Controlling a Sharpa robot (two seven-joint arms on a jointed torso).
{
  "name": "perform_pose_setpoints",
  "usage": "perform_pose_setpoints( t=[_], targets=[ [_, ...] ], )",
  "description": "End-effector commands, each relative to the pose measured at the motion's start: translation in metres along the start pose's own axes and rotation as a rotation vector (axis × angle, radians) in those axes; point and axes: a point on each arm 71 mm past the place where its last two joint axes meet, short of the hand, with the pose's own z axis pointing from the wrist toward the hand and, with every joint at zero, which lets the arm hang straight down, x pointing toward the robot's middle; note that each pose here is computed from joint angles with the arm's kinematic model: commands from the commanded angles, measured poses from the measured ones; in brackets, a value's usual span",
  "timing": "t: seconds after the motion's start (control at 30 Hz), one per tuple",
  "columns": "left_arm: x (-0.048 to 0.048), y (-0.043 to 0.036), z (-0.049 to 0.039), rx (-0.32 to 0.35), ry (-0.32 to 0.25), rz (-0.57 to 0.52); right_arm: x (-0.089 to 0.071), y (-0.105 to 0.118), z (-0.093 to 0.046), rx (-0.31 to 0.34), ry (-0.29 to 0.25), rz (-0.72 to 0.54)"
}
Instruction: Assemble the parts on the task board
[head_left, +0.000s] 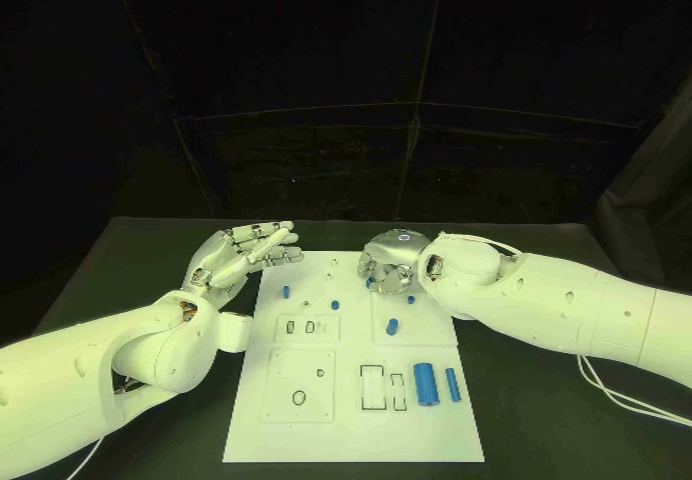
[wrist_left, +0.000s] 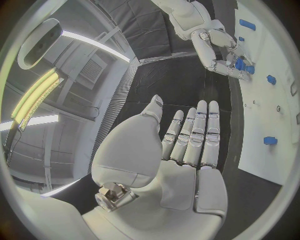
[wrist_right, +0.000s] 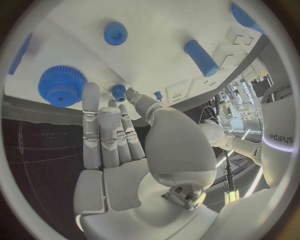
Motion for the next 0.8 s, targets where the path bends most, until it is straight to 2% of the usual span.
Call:
perform_pose_setpoints(
  t=[0.03, 0.37, 0.8],
  targets=[
    [0.0011, -0.001, 0.0008, 0.004, 0.013, -0.002, 0.0015, -0.0005, 0.0017, -0.001, 0.032, 0.004],
    [0.0004, -0.0005, 0.0014, 0.002, 0.013, -0.002, 0.0041, -0.0008, 0.0036, 0.005, 0.064, -0.005],
    [-0.0016, -0.0002, 0.0017, 0.002, 0.01, 0.0, 0.0032, -0.0022, 0.0023, 0.007, 0.051, -0.017]
  ],
)
